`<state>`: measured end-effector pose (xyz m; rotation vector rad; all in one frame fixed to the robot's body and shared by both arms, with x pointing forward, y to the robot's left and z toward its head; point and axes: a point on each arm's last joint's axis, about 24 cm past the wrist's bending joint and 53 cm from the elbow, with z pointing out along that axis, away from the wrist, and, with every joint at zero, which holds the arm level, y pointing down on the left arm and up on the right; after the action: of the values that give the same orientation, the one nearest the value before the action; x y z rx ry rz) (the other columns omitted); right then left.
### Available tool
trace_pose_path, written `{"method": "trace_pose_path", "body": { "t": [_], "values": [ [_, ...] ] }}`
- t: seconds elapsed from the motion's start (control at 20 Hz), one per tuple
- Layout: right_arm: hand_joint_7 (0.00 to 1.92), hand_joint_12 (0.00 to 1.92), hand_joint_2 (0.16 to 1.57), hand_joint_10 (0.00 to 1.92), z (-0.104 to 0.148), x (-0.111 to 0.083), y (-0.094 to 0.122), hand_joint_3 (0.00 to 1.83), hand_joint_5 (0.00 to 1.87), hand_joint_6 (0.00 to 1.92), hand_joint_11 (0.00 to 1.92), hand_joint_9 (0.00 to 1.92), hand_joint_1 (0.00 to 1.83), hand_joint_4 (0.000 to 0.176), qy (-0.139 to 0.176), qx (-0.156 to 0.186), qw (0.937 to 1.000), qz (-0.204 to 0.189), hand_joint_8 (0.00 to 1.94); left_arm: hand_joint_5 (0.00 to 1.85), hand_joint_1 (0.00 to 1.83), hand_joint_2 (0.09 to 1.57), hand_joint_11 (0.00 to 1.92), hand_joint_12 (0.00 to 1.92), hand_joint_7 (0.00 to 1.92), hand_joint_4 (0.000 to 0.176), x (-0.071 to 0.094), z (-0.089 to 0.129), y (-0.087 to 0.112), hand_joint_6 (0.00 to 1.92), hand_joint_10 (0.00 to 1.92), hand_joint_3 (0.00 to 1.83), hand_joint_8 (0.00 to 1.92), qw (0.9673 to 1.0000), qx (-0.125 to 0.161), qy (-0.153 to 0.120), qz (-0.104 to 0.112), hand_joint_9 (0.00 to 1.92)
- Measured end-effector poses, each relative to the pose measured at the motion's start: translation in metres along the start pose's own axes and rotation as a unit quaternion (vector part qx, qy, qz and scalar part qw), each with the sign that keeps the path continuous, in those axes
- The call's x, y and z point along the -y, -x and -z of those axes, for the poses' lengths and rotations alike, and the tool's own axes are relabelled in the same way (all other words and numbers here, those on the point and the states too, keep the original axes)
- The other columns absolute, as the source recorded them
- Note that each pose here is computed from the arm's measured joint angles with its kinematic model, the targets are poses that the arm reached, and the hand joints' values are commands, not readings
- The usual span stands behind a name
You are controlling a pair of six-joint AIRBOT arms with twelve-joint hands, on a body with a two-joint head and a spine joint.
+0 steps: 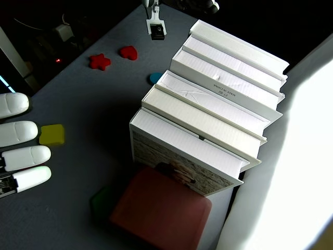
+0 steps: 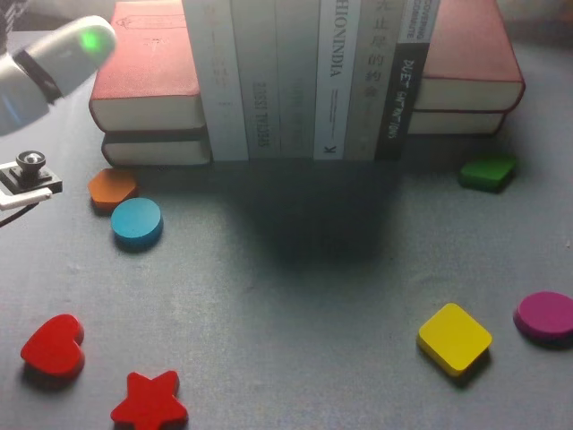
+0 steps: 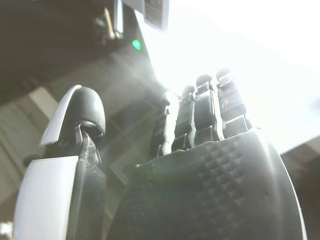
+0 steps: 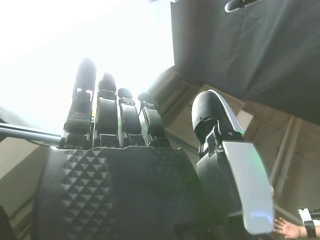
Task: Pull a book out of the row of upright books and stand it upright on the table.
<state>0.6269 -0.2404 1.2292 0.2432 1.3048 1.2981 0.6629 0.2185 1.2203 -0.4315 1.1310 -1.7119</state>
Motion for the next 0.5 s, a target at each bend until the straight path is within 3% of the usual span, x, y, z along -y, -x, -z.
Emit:
{"method": "trace_pose_path", "body": {
  "t": [0.2, 0.25, 0.35, 0.4, 0.45, 0.5],
  "values": [
    [0.0, 1.38, 1.4, 0.01, 0.0, -0.002, -0.001, 0.01, 0.0, 0.0, 0.0, 0.0, 0.35, 0.0, 0.0, -0.003, 1.0, 0.007, 0.0, 0.15, 0.32, 1.36, 0.0, 0.35, 0.09, 0.039, -0.001, 0.001, 0.0, 0.0, 0.0, 0.0, 0.0, 1.0, -0.002, 0.001, -0.001, 0.04],
    [0.0, 1.35, 1.41, 0.0, 0.0, -0.002, -0.001, 0.0, 0.0, 0.0, 0.0, 0.0, 0.36, 0.0, 0.0, -0.004, 1.0, 0.007, 0.0, 0.15, 0.31, 1.36, 0.0, 0.35, 0.09, 0.033, -0.001, 0.001, 0.0, 0.0, 0.0, 0.0, 0.0, 1.0, -0.002, 0.002, -0.001, 0.03],
    [0.0, 0.97, 1.43, 0.0, -0.001, -0.001, -0.004, 0.0, 0.0, 0.0, 0.0, 0.0, 0.4, 0.0, -0.001, -0.009, 0.9999, 0.011, 0.0, 0.13, 0.28, 1.36, 0.0, 0.26, 0.05, 0.05, -0.001, 0.001, 0.0, 0.0, 0.0, 0.0, 0.0, 1.0, -0.002, 0.002, -0.001, 0.0],
    [0.0, 0.51, 1.42, 0.0, -0.005, -0.004, -0.007, 0.0, 0.0, 0.0, 0.0, 0.0, 0.36, 0.0, 0.001, -0.016, 0.9998, 0.015, 0.0, 0.13, 0.29, 1.38, 0.0, 0.3, 0.05, 0.018, -0.001, 0.001, 0.0, 0.0, 0.0, 0.0, 0.0, 1.0, -0.002, 0.002, -0.001, 0.0],
    [0.0, 0.1, 1.41, 0.0, -0.009, -0.007, -0.01, 0.0, 0.0, 0.0, 0.0, 0.0, 0.36, 0.0, 0.007, -0.022, 0.9995, 0.022, 0.0, 0.14, 0.32, 1.39, 0.0, 0.37, 0.07, 0.0, -0.001, 0.001, -0.001, 0.0, 0.0, 0.0, 0.0, 1.0, -0.002, 0.003, -0.001, 0.02],
    [0.0, 0.02, 1.41, 0.0, -0.015, -0.012, -0.011, 0.0, 0.0, 0.0, 0.0, 0.0, 0.36, 0.0, 0.014, -0.025, 0.9992, 0.029, 0.0, 0.14, 0.32, 1.4, 0.0, 0.41, 0.07, 0.0, -0.001, 0.001, -0.001, 0.0, 0.0, 0.0, 0.0, 1.0, -0.002, 0.002, -0.001, 0.03]
  ]
}}
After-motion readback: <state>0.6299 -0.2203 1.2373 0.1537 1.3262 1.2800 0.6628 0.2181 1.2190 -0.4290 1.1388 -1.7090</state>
